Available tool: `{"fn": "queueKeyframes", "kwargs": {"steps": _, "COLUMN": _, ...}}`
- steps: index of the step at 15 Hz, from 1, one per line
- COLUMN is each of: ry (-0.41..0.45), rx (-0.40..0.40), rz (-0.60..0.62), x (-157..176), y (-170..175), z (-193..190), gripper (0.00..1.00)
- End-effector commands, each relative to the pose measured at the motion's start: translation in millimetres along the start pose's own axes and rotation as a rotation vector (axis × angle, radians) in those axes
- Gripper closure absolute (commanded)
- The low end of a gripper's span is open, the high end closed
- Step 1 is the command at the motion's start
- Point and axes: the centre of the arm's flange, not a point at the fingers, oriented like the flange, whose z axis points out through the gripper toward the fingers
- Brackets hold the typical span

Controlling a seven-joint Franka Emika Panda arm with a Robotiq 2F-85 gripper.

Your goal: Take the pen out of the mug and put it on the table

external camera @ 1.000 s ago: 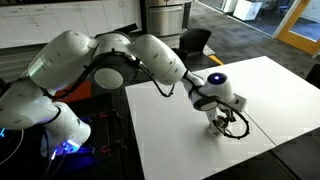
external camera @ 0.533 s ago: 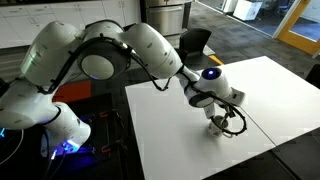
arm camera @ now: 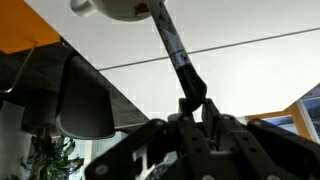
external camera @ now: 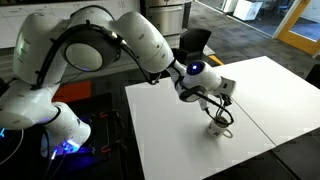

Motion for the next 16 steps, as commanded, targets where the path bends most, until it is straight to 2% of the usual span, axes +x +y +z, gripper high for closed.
{"fn": "queueKeyframes", "kwargs": {"steps": 1, "ry": 0.065, "rx": 0.076, "rz": -0.029, "x": -5.5, "y": -10.5, "z": -33.4, "gripper": 0.95}}
{"fn": "queueKeyframes", "kwargs": {"steps": 4, "ry": 0.089, "rx": 0.128, "rz": -0.053, "x": -3.3, "y": -26.8, "z": -39.1, "gripper": 0.95}}
{"fn": "queueKeyframes", "kwargs": {"steps": 8, "ry": 0.016, "rx": 0.223, "rz": -0.077, "x": 3.3, "y": -49.3, "z": -37.3, "gripper": 0.95}}
{"fn": "queueKeyframes", "kwargs": {"steps": 11, "ry": -0.085, "rx": 0.285, "rz": -0.097, "x": 11.2, "y": -70.2, "z": -37.5, "gripper": 0.95}}
{"fn": "queueKeyframes", "kwargs": {"steps": 14, "ry": -0.193, "rx": 0.243, "rz": -0.104, "x": 14.6, "y": -83.6, "z": -34.5, "gripper": 0.95}}
{"fn": "queueKeyframes", "kwargs": {"steps": 16, "ry": -0.247, "rx": 0.174, "rz": -0.135, "x": 12.3, "y": -88.6, "z": -24.7, "gripper": 0.95}}
